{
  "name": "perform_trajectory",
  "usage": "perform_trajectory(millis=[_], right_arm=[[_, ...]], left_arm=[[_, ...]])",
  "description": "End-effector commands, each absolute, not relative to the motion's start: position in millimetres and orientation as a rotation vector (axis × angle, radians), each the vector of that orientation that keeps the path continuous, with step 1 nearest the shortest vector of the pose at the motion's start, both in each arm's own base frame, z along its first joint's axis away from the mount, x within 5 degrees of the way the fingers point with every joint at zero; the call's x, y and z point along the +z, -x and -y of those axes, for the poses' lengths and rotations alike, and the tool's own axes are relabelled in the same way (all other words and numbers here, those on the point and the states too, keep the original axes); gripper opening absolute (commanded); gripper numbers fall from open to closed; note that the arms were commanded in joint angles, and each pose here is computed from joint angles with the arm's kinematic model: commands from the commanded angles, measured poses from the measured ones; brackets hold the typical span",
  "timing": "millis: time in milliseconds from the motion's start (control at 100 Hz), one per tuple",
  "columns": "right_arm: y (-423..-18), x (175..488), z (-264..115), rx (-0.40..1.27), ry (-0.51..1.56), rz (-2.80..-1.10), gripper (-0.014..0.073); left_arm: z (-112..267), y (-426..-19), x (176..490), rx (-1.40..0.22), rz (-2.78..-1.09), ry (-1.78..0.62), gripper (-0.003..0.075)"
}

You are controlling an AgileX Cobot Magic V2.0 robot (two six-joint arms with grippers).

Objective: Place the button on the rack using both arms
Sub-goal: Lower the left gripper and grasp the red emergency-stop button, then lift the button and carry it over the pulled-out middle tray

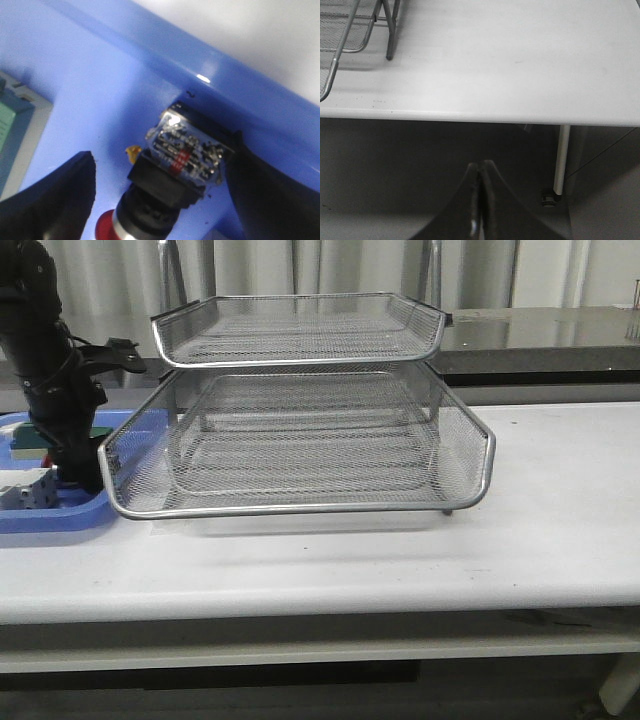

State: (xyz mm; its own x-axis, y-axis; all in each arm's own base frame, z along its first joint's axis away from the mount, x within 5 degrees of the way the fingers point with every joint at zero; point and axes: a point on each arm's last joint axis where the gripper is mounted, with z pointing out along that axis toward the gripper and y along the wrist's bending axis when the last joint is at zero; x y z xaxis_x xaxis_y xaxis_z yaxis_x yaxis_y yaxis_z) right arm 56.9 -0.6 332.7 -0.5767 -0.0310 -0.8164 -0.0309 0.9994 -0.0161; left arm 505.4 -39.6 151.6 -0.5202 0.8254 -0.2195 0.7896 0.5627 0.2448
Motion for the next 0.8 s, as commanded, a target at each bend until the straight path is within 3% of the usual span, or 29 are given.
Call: perform_trajectory(millis=[0,390,680,790], right_arm=[[-59.1,346.7,1.8,-0.021,0.046,-2.097,-0.0066],[-59.1,346.7,1.8,-0.021,0.046,-2.097,-0.0066],[-59.1,346.7,1.8,-0.021,0.046,-2.097,-0.0066],[-59.1,346.7,1.8,-0.021,0.046,-2.097,-0.0066]], left_arm=[[37.5,-509.7,192.3,0.21,-2.389,-1.26,0.0514],[37.2,-510.3,191.4,0.202,-2.388,-1.258,0.0488],[37.2,-510.1,192.3,0.199,-2.392,-1.26,0.0171],[37.3,-511.8,198.4,0.206,-2.38,-1.255,0.0088]])
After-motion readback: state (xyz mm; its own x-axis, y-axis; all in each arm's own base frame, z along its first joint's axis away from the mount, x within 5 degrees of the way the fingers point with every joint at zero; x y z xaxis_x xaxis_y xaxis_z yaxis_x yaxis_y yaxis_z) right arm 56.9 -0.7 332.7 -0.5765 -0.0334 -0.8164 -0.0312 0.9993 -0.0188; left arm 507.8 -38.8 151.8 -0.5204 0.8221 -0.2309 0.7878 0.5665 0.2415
